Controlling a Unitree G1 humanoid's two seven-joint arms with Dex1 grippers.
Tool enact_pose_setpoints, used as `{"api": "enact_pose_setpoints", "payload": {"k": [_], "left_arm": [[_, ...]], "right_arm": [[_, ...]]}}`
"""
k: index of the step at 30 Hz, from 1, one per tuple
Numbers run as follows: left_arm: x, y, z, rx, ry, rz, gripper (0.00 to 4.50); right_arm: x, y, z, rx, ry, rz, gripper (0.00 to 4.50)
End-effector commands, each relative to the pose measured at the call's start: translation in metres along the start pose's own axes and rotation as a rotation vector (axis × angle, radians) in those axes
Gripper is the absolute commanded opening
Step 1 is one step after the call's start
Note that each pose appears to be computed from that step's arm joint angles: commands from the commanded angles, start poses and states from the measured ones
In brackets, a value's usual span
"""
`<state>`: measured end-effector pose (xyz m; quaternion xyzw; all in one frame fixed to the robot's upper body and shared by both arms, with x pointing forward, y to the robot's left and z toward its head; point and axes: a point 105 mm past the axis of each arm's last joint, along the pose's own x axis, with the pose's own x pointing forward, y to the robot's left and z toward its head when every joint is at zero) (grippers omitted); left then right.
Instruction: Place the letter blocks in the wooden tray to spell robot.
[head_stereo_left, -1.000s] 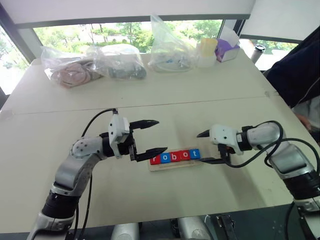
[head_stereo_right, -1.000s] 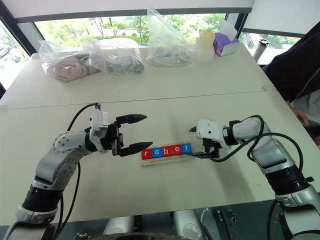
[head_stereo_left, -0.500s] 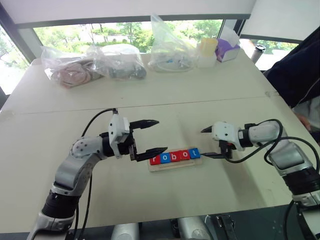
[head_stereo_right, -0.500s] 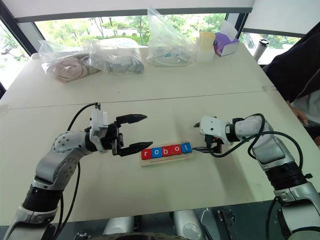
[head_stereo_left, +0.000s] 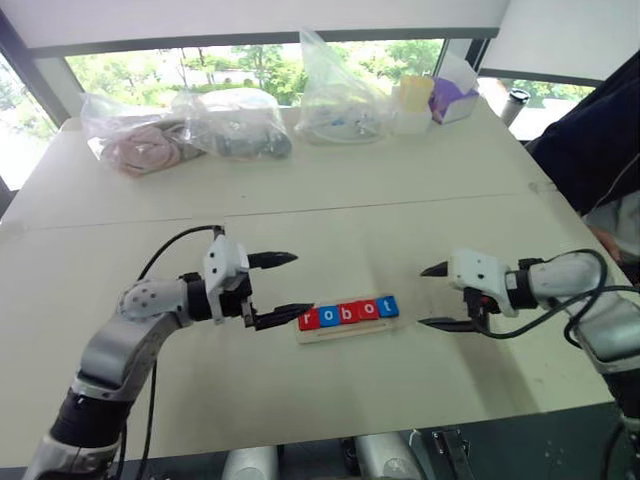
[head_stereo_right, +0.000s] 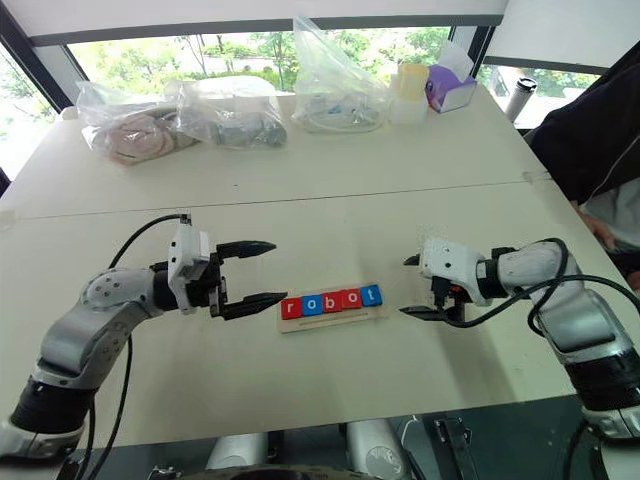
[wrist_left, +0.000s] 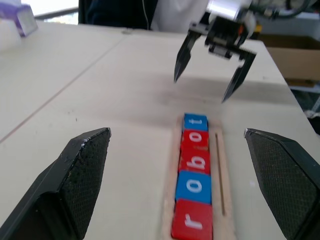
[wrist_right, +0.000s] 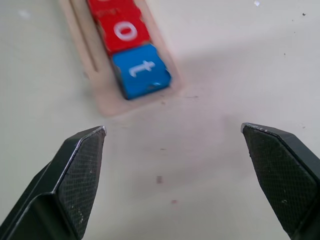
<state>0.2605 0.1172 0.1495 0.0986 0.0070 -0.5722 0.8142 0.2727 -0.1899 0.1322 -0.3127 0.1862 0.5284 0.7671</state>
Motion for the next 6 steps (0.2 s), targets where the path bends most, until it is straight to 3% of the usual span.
{"api": "enact_pose_setpoints", "payload": {"k": [1, 6], "left_arm": [[-0.008, 0.000, 0.010, 0.040, -0.005, 0.007, 4.50], [-0.014, -0.005, 0.009, 0.018, 0.017, -0.005, 4.50]], "right_arm": [[-0.012, 0.003, 0.024, -0.010, -0.062, -0.029, 4.48], [-0.014, 0.007, 0.036, 0.007, -0.100, -0.052, 4.48]]}}
